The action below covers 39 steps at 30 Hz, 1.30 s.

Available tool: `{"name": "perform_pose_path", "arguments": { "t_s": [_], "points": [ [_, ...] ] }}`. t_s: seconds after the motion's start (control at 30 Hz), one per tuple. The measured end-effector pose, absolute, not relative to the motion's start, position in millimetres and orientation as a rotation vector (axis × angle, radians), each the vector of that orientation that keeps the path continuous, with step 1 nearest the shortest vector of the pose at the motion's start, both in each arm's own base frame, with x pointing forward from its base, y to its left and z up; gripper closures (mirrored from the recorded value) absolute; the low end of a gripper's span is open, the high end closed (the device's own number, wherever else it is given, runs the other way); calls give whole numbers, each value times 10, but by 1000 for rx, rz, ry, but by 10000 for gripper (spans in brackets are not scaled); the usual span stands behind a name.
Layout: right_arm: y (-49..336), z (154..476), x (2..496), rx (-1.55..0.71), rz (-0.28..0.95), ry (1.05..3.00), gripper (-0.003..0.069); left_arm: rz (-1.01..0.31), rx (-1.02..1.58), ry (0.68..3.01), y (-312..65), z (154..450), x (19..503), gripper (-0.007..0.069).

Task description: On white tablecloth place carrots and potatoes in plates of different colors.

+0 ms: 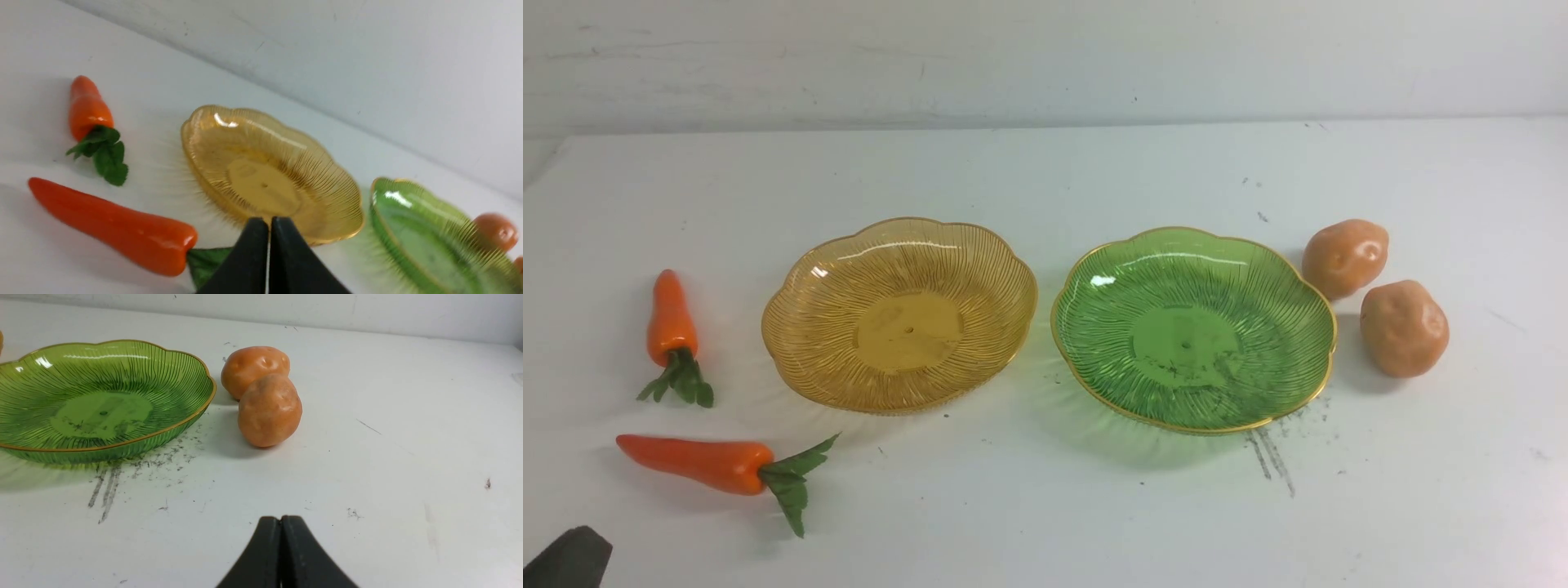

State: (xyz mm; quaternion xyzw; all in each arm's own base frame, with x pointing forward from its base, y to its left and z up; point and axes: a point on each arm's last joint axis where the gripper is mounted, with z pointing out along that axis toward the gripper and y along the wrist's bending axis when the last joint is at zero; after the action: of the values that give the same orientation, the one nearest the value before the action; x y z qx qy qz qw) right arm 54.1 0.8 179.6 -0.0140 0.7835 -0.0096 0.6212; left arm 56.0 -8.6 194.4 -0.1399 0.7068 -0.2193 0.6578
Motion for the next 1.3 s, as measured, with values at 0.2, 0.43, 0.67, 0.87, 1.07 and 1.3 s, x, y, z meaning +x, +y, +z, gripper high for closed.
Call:
{"name": "perform_pose_path", "arguments": {
  "t_s": [0.2,0.43,0.67,0.87,1.07,1.3],
  "points": [
    [40,1865,562,211,242,1689,669,-568,-395,1518,-66,2005,562,628],
    [-13,2043,567,731,753,1364,669,-555,-433,1313,18,2168,547,628],
    [-43,2062,564,826,828,1294,669,-549,-463,1056,116,2443,464,628],
    [41,2480,477,603,774,1314,669,-546,-353,1071,52,2952,333,628],
    [250,3270,449,151,604,1489,669,-460,-150,1572,-159,3161,657,628],
    [440,3529,1018,-124,646,1928,669,-459,94,2282,-380,3048,1306,628]
  ]
}}
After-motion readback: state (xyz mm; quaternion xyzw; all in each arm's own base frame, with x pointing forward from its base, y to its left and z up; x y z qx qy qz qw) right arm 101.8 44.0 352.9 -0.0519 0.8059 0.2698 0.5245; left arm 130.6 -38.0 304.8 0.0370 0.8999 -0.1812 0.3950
